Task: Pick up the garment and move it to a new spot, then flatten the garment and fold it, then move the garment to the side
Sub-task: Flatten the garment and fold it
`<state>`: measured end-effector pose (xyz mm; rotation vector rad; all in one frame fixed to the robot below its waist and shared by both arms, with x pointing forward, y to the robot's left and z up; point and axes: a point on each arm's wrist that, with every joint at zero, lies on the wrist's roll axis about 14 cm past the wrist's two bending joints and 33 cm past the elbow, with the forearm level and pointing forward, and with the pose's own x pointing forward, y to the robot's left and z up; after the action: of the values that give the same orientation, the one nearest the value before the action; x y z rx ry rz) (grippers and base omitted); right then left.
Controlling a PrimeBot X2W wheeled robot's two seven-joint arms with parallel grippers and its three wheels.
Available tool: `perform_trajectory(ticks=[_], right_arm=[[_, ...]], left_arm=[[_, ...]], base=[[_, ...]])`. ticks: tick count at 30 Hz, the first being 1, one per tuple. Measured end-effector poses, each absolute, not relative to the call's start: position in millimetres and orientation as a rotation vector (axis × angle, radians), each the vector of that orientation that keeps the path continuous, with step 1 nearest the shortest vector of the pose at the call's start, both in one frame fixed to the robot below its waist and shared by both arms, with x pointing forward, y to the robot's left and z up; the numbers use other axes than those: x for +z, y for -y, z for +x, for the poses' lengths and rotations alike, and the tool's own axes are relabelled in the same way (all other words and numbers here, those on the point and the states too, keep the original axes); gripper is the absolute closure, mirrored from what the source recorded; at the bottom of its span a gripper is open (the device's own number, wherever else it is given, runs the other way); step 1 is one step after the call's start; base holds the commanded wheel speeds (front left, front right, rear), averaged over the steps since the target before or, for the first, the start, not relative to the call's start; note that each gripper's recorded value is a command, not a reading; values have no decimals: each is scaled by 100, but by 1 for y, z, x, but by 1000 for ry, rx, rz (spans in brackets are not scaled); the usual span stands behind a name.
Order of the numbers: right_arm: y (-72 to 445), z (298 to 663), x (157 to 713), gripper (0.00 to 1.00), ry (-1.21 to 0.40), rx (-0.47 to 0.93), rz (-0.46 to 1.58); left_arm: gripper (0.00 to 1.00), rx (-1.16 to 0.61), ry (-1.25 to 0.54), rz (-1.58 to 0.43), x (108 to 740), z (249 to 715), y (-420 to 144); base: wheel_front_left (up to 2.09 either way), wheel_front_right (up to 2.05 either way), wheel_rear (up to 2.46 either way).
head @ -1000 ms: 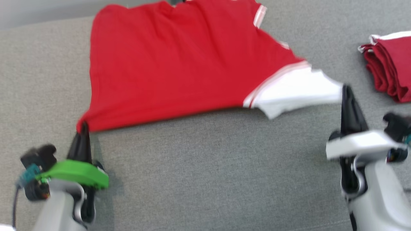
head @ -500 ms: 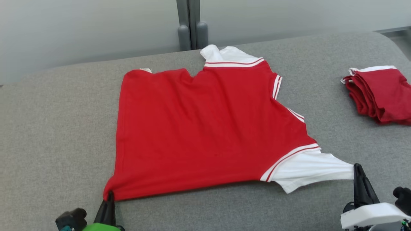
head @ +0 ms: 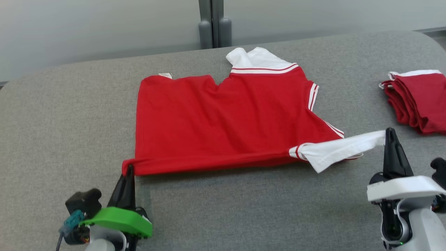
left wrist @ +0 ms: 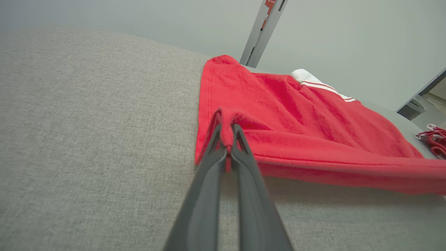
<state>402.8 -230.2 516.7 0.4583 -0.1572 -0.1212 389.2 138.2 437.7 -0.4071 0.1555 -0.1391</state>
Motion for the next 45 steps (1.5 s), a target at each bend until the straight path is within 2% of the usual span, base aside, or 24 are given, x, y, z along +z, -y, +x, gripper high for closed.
perform_trajectory(ticks=[14, 15, 16, 17, 24, 37, 45], right_arm=[[197, 510, 494, 100, 73, -42, 374], [194, 515, 490, 100, 61, -32, 354], [193, 520, 487, 64, 53, -27, 334], [193, 523, 484, 0, 48, -26, 324], [186, 530, 486, 0, 68, 16, 189], [188, 487, 474, 0, 25, 19, 146], [188, 469, 440, 0, -82, 16, 141]], left_arm=[[100, -189, -199, -365, 421, 461, -135], [79, -185, -205, -360, 417, 465, -137], [26, -177, -208, -358, 415, 468, -140], [0, -172, -211, -357, 412, 470, -142], [0, -142, -169, -343, 416, 480, -154], [0, -117, -176, -280, 416, 449, -162], [0, -146, -251, -285, 394, 440, -150]], base=[[0, 0, 0], [0, 0, 0], [0, 0, 0], [0, 0, 0], [0, 0, 0], [0, 0, 0], [0, 0, 0]])
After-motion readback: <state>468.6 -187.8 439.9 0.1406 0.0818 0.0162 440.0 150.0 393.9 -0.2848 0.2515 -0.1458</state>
